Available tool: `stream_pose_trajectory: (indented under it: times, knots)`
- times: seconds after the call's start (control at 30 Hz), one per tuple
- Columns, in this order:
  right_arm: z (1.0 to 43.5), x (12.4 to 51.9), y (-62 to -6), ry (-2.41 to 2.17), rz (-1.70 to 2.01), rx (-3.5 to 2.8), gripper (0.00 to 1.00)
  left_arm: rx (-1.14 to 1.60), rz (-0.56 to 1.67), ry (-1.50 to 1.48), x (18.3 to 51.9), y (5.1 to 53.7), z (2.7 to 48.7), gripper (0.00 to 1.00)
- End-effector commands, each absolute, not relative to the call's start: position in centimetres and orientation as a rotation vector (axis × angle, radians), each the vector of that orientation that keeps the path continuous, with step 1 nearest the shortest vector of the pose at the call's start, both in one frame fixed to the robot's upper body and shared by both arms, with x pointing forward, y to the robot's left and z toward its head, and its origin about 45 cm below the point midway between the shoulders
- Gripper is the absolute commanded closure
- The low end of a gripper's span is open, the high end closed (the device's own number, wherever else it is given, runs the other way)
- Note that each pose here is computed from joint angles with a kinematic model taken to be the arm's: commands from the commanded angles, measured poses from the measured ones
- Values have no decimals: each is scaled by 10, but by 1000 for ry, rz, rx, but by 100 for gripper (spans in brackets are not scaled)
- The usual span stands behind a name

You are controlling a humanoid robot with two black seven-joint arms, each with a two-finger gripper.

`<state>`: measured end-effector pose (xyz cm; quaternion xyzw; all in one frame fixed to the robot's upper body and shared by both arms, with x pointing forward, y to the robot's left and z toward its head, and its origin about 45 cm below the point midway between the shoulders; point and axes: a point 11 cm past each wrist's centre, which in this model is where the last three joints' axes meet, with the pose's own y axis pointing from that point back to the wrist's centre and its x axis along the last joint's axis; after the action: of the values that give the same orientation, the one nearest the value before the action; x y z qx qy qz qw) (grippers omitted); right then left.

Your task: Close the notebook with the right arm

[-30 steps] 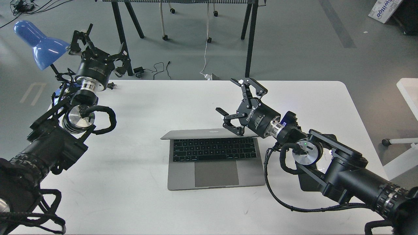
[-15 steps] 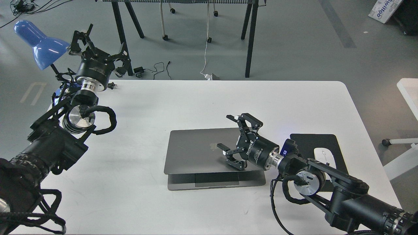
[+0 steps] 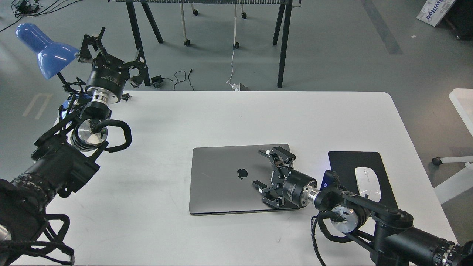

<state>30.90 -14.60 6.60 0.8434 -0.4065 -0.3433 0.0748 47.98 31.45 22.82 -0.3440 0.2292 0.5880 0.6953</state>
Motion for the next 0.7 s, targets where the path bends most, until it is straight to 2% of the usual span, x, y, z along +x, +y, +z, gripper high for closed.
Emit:
stream_pose_trajectory:
  times: [0.0,0.67]
  knots:
    - [64,313,-146,-1247,-1025,2514,0,-768,1312,511,480,315,228,0]
    - [67,322,-149,-1261,-999,2462,0,-771,1313,511,480,315,229,0]
